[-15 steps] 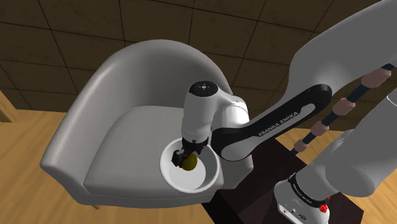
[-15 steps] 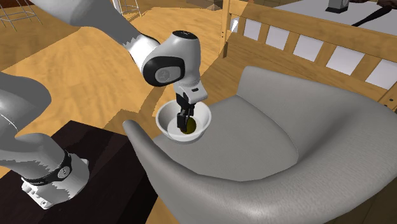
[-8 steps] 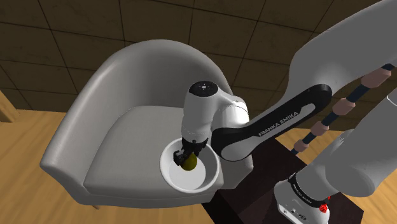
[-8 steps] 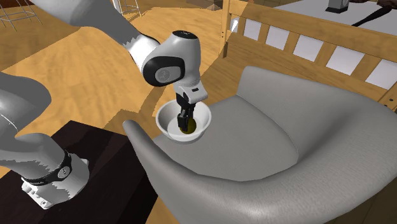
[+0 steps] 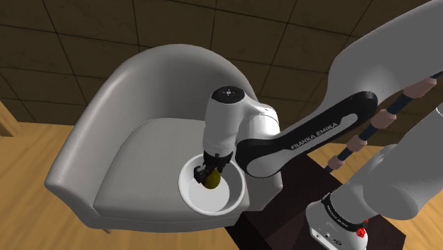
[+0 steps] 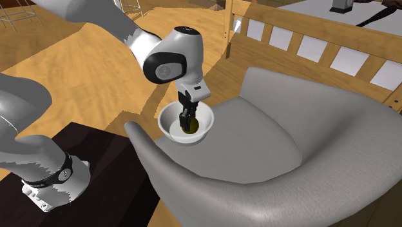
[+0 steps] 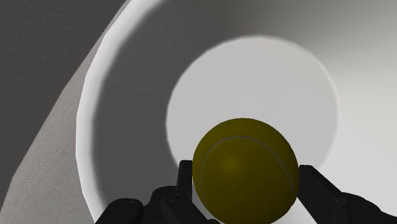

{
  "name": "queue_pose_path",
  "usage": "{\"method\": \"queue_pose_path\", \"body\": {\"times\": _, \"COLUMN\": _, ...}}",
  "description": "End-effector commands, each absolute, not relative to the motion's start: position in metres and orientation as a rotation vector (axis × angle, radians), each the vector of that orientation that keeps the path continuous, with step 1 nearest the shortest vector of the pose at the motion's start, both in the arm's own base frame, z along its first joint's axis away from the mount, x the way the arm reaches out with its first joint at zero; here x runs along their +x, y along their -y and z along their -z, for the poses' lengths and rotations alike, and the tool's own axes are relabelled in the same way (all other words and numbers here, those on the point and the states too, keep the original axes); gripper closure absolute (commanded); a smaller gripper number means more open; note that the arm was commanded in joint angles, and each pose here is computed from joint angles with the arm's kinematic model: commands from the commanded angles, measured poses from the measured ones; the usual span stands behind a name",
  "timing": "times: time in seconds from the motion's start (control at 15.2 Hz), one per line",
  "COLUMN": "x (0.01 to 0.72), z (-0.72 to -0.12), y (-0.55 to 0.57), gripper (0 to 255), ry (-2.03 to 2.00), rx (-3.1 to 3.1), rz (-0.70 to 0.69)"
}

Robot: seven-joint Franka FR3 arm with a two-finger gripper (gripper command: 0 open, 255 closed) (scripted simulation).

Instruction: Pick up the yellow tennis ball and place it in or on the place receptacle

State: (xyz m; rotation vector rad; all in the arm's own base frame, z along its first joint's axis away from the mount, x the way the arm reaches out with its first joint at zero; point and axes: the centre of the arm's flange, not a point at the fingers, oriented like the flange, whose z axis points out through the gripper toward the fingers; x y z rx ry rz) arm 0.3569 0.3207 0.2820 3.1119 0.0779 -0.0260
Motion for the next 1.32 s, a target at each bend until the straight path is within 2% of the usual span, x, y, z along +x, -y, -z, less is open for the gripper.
{"method": "queue_pose_path", "body": {"times": 0.0, "x": 0.357, "z": -0.291, "y": -0.321, "gripper": 255, "ry": -0.078, "rx": 3.112, "rz": 0.027}}
{"method": "queue_pose_path", "body": {"times": 1.25, "x": 0.357, "z": -0.391, "y": -0.321, "gripper": 255, "ry": -0.078, "rx": 3.112, "rz": 0.027}}
